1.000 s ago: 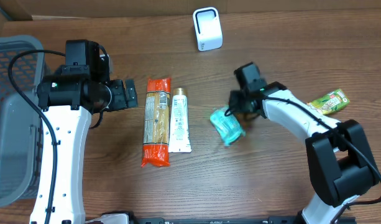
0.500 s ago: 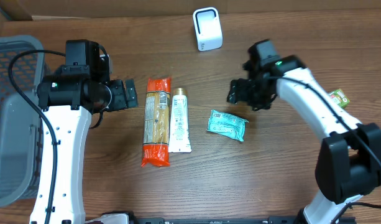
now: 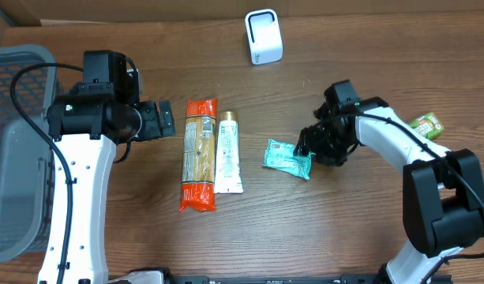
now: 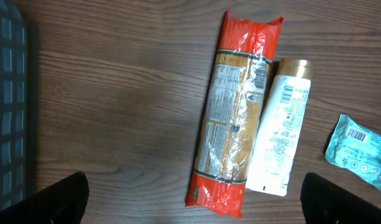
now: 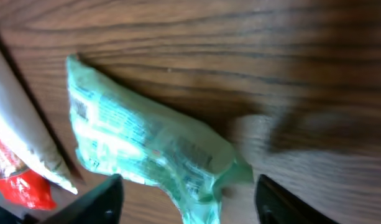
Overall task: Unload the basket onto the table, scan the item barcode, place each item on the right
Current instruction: 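Close the right gripper on the mint-green packet and lift it, then hold the mint-green packet in front of the white scanner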
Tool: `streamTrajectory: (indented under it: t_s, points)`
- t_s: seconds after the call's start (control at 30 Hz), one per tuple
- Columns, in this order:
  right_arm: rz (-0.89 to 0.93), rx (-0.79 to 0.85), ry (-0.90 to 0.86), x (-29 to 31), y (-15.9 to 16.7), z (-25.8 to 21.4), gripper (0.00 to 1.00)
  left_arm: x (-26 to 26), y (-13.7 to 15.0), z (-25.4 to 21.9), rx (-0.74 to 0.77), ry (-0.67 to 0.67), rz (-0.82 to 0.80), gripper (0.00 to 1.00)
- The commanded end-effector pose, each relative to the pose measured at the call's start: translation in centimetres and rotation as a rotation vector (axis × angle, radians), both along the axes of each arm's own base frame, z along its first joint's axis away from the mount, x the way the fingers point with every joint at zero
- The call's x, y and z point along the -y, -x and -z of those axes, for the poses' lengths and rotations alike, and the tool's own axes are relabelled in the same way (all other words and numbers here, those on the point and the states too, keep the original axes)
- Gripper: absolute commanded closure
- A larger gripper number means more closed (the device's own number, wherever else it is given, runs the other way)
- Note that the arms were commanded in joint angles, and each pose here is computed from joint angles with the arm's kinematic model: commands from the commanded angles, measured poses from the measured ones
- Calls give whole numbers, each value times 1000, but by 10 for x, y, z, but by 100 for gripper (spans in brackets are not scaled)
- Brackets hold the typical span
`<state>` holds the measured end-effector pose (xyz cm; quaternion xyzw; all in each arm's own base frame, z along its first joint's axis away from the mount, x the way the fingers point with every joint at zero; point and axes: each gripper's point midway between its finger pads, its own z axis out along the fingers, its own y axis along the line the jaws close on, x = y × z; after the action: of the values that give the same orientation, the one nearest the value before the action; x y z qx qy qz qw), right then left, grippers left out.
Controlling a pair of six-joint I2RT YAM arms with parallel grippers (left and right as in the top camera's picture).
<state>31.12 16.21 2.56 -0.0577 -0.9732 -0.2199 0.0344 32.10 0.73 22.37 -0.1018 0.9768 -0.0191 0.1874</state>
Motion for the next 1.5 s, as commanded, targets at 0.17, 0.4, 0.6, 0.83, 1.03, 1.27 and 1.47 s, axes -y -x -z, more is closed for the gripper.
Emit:
streamTrajectory:
  t_s: [0.17,0.4,0.6,0.83,1.03,1.27,1.47]
  points:
    - [95,27,-84,-13,0,20,54,-2,1,1,-1,-9,-12,0]
    - [136,59,-108,-18,1,34,85,-2,1,1,-1,-9,-12,0]
    - [94,61,-167,-24,2,27,96,-2,1,1,-1,-9,-12,0]
    - [-78,208,-356,-28,-9,-46,96,-2,1,1,-1,-9,-12,0]
    - [-163,418,-286,-17,-9,-117,96,-2,1,1,-1,-9,-12,1]
    - [-182,631,-256,-12,-4,-184,96,-2,1,1,-1,-9,-12,0]
    - [-184,726,-250,-8,9,-217,96,-2,1,1,-1,-9,-12,0]
